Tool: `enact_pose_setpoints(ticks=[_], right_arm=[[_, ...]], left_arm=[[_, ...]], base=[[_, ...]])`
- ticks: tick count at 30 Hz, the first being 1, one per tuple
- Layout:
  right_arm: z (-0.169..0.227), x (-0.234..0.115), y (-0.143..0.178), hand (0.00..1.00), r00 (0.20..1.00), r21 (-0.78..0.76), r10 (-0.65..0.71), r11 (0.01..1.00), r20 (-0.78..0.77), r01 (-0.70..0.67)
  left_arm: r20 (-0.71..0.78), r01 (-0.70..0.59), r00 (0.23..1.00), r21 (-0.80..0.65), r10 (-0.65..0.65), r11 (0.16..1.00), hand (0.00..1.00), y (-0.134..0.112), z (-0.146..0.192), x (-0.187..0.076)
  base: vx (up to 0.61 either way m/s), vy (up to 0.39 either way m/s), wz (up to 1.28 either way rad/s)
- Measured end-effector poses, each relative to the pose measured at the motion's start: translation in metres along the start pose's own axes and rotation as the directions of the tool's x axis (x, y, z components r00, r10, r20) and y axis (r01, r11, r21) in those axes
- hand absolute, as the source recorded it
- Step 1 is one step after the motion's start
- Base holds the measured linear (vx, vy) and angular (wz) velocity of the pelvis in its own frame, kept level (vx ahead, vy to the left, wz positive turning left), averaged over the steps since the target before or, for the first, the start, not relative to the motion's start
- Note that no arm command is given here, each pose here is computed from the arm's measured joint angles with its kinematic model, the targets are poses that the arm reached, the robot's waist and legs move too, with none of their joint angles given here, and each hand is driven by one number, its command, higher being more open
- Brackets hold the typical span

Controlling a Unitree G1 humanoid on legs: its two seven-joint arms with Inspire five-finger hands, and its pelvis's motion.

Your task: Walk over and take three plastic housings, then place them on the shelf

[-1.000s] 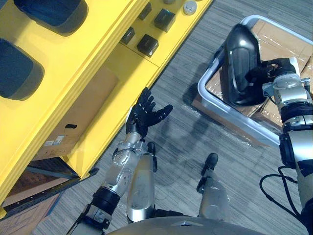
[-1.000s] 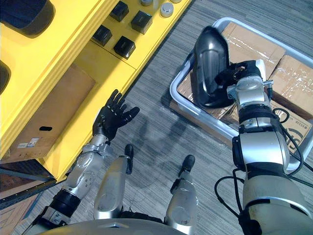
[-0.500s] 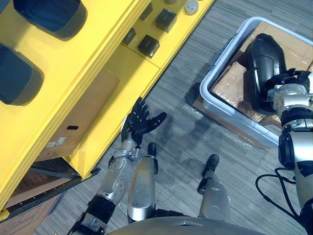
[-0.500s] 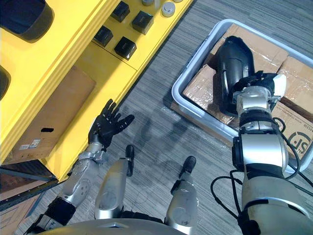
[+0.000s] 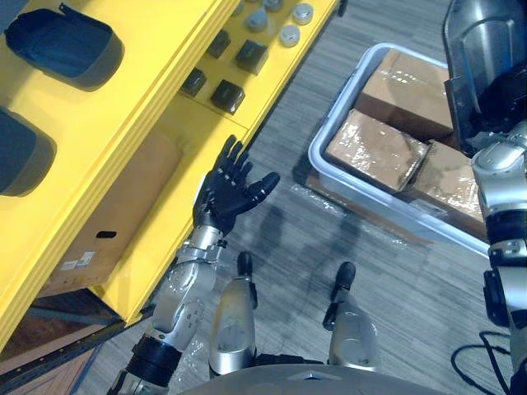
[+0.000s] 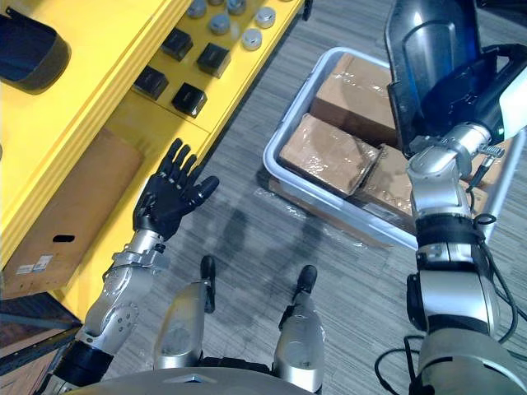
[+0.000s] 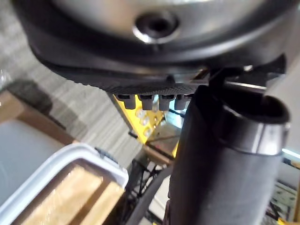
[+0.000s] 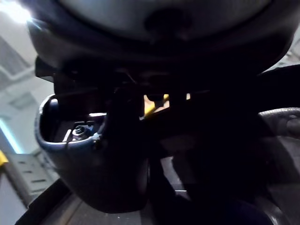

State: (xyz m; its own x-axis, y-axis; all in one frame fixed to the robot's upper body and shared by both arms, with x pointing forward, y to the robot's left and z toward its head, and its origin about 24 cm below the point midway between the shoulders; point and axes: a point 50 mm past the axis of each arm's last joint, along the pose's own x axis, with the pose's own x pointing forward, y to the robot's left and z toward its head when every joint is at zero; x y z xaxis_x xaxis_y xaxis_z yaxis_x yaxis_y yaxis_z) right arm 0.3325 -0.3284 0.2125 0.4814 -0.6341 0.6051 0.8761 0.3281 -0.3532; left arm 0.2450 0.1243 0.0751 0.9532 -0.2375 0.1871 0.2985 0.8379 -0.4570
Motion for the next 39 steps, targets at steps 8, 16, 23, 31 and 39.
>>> enact_pose_setpoints(ticks=[8,16,23,31,39], right_arm=[[-0.006,-0.072,0.035,0.00,0.991,0.046,0.135,0.990,0.014,-0.135],[0.007,-0.106,0.048,0.00,0.982,0.180,0.189,0.966,0.014,-0.188],[0.018,-0.143,0.065,0.00,0.963,0.265,0.271,0.928,0.005,-0.262],[0.025,-0.166,0.075,0.00,0.942,0.302,0.335,0.897,0.010,-0.322],[0.036,-0.194,0.086,0.00,0.900,0.333,0.435,0.844,0.036,-0.421]], left_arm=[[-0.248,0.125,0.956,-0.138,-0.157,0.982,1.00,-0.033,-0.042,0.017],[-0.276,0.110,0.953,-0.061,-0.123,0.992,1.00,-0.051,-0.055,0.047],[-0.347,0.094,0.932,-0.051,-0.106,0.994,1.00,-0.061,-0.075,0.047],[-0.370,0.090,0.922,-0.072,-0.111,0.993,1.00,-0.061,-0.079,0.048],[-0.330,0.081,0.936,-0.134,-0.121,0.988,1.00,-0.070,-0.073,0.056]], base=[[0.07,-0.022,-0.16],[0.01,-0.011,-0.15],[-0.03,-0.009,-0.02],[-0.01,0.000,0.00],[0.00,0.000,0.00]])
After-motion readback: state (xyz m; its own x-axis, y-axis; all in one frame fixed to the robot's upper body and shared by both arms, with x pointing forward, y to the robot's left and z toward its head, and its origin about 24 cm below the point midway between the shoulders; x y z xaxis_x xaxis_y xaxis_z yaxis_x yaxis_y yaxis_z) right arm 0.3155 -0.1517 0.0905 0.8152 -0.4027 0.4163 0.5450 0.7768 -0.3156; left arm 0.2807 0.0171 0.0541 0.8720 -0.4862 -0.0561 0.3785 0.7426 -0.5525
